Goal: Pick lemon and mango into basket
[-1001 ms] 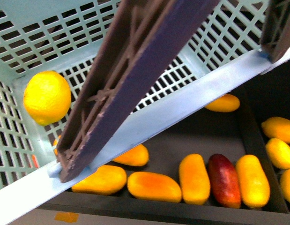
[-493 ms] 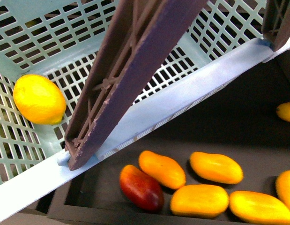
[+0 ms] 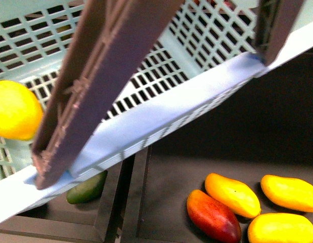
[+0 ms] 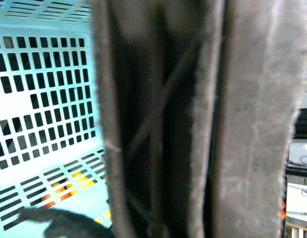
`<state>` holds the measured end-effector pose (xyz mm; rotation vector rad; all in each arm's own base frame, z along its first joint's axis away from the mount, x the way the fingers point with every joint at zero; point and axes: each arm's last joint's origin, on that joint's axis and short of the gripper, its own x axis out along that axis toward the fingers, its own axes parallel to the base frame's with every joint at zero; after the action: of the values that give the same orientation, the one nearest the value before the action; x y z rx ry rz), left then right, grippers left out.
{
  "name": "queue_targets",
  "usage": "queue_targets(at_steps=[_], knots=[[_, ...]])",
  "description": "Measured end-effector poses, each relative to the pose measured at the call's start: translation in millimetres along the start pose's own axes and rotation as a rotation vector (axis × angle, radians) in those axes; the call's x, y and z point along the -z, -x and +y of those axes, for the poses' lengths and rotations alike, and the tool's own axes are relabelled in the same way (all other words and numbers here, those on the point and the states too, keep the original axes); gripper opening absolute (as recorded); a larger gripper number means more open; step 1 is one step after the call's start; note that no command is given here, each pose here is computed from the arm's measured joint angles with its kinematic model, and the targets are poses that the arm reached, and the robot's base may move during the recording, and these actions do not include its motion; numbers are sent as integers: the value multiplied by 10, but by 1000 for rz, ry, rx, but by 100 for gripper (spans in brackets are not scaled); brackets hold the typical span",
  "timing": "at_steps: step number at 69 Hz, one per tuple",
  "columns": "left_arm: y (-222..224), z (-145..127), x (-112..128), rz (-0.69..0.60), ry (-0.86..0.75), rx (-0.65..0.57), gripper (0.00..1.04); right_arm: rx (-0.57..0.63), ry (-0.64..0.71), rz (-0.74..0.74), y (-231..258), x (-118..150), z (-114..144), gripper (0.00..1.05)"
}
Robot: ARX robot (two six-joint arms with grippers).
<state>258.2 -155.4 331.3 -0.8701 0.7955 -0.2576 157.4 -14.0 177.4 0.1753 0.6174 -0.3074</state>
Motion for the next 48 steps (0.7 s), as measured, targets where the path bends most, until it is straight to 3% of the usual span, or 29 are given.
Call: queue_targets(at_steps=[7, 17, 28, 48], knots=[[-6, -4, 11, 11, 5, 4, 14, 0, 6, 82, -188, 16, -89, 96], [-6, -9, 17, 16, 6, 8, 14, -33, 146, 35, -536, -139, -230, 96], [-6, -10, 20, 16, 6, 7, 14, -67, 423, 50, -963, -209, -345, 96], [-6, -7, 14, 3, 4, 0, 14, -357, 980, 283, -1454, 162, -319, 96]])
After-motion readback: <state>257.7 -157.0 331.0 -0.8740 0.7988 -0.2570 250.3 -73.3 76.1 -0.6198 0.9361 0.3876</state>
